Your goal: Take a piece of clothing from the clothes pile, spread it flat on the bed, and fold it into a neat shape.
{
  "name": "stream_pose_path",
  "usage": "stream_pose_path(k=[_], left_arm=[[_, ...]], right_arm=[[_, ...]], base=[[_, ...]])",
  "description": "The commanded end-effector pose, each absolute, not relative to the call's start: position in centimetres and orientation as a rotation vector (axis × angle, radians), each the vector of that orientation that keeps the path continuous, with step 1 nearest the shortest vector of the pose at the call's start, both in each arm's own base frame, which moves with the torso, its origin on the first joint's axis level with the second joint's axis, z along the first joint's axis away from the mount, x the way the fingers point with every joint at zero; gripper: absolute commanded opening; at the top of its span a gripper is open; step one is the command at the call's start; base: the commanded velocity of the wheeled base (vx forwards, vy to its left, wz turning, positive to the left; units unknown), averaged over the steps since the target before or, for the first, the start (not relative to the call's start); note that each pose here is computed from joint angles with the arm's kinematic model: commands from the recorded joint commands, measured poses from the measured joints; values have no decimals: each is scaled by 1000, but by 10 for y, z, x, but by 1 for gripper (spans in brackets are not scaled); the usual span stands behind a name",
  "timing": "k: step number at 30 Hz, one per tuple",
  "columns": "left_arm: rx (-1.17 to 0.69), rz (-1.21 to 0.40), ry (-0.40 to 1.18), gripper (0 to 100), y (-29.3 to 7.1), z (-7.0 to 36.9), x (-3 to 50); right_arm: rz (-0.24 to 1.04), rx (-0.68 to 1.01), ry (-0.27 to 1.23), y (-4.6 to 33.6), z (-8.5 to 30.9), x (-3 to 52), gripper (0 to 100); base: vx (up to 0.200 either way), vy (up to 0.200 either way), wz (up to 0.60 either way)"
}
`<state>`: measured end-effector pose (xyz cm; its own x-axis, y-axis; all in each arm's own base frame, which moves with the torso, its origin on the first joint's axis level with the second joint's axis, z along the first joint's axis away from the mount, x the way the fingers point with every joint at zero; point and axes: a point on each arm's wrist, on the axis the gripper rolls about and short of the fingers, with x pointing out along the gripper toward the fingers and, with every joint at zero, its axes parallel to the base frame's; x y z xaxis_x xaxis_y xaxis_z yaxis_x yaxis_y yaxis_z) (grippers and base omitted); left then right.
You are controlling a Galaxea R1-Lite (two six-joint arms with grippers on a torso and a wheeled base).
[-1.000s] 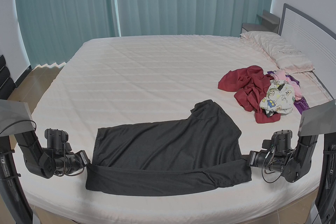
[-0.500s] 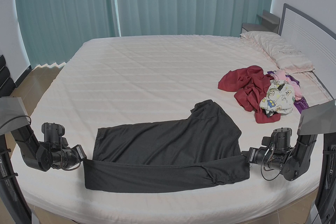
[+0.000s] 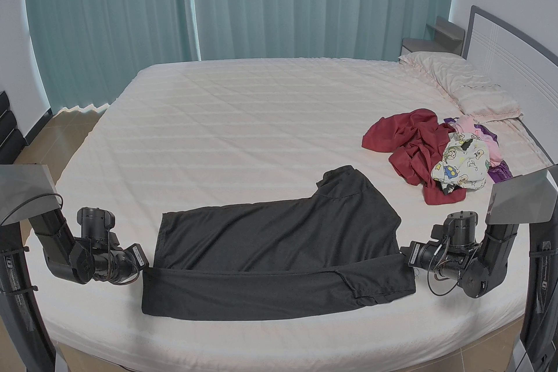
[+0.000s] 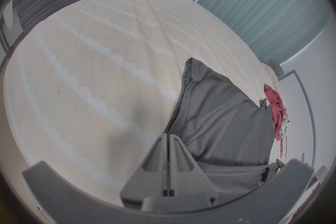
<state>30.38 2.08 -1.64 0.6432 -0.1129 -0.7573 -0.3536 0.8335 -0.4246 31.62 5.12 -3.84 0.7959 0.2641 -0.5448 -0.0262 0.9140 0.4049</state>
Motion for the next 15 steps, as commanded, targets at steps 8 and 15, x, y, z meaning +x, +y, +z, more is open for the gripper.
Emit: stream_pose_path(k=[8,15], left_arm=[[-591,159,889,0,20,-28,312],[-583,156,896,0,17,-31,312]], right_arm=[[145,393,638,52,-51,326,0],[124,414,636,53,-54,329,0]], base=[[0,0,0],[0,0,0]])
